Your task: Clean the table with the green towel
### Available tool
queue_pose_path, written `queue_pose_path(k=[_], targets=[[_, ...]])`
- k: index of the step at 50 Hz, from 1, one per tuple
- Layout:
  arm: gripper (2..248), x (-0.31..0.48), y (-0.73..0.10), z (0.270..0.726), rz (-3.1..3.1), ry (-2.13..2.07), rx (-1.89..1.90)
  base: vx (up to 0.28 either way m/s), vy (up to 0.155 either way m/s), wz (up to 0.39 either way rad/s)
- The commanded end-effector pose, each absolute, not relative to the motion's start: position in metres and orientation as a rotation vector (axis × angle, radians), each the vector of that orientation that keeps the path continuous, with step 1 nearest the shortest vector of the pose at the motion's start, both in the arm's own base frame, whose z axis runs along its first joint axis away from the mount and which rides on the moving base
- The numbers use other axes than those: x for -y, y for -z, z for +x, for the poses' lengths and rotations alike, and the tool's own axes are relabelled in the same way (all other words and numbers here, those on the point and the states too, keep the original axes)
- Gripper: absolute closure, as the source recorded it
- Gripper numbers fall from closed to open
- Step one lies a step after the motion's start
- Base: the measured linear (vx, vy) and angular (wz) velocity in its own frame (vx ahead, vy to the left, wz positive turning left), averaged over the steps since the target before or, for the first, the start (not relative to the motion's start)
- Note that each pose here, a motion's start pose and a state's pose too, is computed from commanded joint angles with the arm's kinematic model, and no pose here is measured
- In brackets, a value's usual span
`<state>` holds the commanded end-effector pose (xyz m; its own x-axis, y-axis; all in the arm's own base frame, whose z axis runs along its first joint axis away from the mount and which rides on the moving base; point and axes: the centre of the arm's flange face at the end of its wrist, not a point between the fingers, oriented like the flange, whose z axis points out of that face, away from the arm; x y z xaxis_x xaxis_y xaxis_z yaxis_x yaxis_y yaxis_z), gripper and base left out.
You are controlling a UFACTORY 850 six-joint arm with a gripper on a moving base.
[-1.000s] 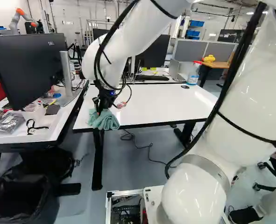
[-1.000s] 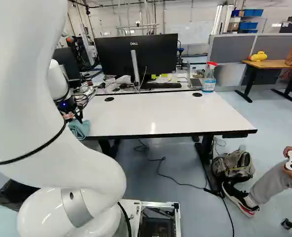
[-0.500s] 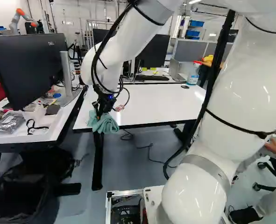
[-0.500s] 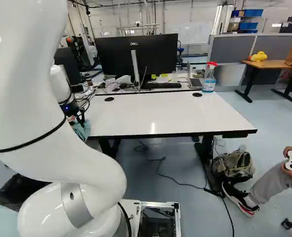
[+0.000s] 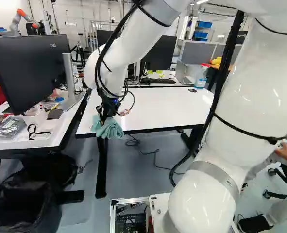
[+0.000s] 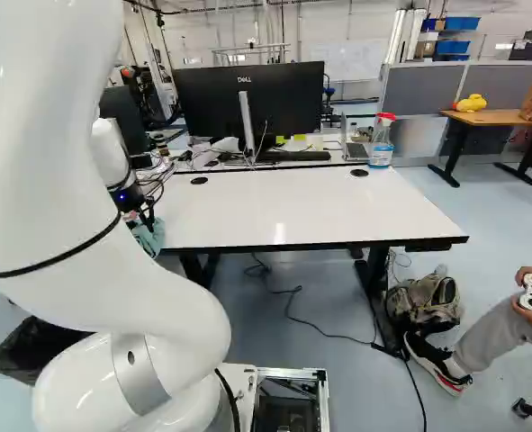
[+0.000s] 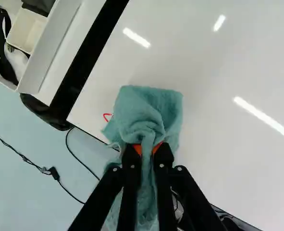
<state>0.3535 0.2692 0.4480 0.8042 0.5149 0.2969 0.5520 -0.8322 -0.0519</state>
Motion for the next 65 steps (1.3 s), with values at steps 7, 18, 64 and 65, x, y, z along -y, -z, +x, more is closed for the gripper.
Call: queue_pose_path(k=[7,18,64,65], targets=[[208,-0.272,-0.448,0.358,-2.855,0.413,0.845,0.0,0.0,0.0],[208,-0.283,-0.448,0.378,-2.855,0.421,0.836,0.0,0.0,0.0],[208,-0.332,-0.449,0.357,-2.791,0.415,0.982,0.0,0.0,0.0],[208,-0.332,-0.449,0.356,-2.79,0.414,0.985,0.0,0.0,0.0]])
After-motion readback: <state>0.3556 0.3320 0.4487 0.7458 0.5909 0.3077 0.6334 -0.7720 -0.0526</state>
